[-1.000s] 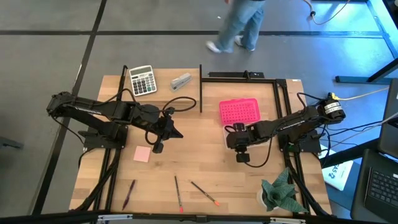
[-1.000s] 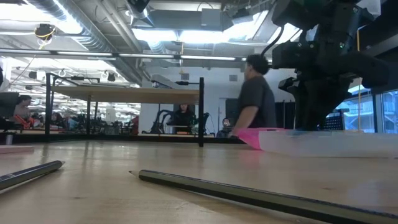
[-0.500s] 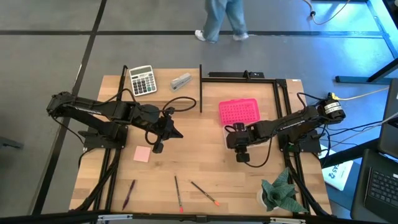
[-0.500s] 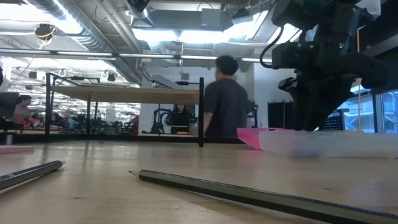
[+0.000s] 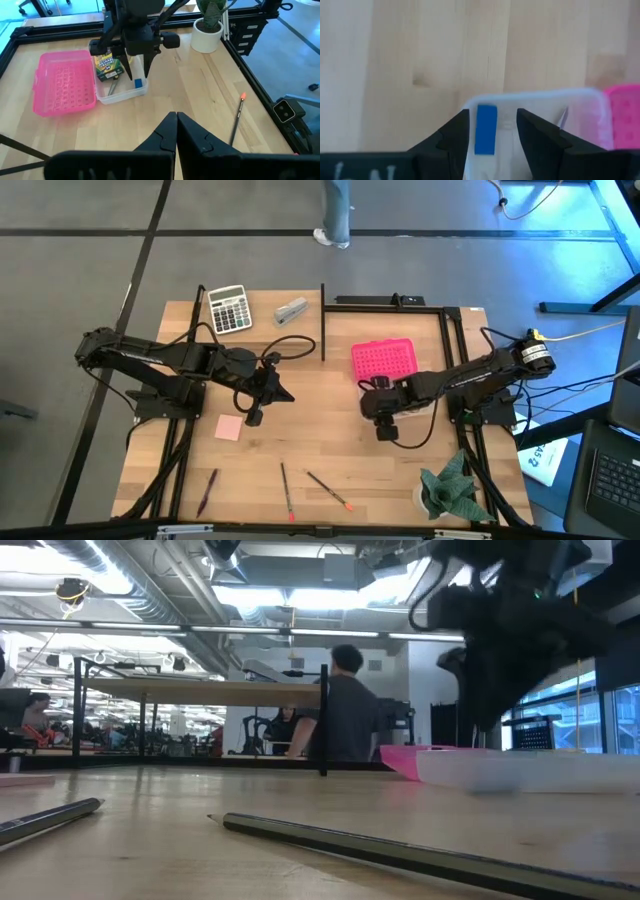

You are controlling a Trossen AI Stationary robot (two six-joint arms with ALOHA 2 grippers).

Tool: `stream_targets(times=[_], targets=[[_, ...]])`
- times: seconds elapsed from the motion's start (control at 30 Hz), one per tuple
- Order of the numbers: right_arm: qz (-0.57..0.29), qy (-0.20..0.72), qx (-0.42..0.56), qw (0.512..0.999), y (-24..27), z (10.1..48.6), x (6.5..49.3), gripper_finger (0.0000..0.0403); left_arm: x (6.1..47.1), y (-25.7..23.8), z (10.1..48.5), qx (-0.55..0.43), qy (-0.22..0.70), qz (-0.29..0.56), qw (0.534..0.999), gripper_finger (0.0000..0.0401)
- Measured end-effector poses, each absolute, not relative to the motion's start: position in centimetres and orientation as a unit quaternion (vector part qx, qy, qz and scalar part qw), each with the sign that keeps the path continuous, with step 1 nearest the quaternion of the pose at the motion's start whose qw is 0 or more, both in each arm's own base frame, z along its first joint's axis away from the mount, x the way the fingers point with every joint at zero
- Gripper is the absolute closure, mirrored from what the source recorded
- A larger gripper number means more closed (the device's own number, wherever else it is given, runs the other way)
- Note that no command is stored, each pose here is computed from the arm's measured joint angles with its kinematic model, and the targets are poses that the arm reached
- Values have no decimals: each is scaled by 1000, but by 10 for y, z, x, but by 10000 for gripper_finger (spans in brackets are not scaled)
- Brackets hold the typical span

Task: Pack school essentials
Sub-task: Put the orange pencil into the pink supply box

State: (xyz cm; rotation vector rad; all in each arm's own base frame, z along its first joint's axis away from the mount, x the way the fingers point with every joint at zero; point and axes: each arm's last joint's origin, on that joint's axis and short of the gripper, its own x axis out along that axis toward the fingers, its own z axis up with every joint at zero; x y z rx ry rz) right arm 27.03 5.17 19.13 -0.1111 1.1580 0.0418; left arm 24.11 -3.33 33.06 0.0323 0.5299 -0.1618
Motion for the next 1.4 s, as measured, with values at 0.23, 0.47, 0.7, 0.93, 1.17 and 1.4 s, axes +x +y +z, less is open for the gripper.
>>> stream_targets(times=[0.23,0.47,0.7,0.93,1.17,1.4], targets=[[-5,510,1,860,55,227,287,237,241,-33,331,9,263,-78,962,401],[-5,486,76,871,68,257,295,237,240,-38,330,-10,265,-76,961,401],[-3,476,115,872,88,267,293,237,238,-46,330,9,265,-50,963,401],[40,460,104,881,123,269,284,237,235,-50,326,31,284,-36,958,401],[62,402,109,907,168,263,287,237,230,-52,320,41,319,-40,946,401],[69,446,98,887,191,219,300,237,229,-52,319,57,325,-46,943,401]])
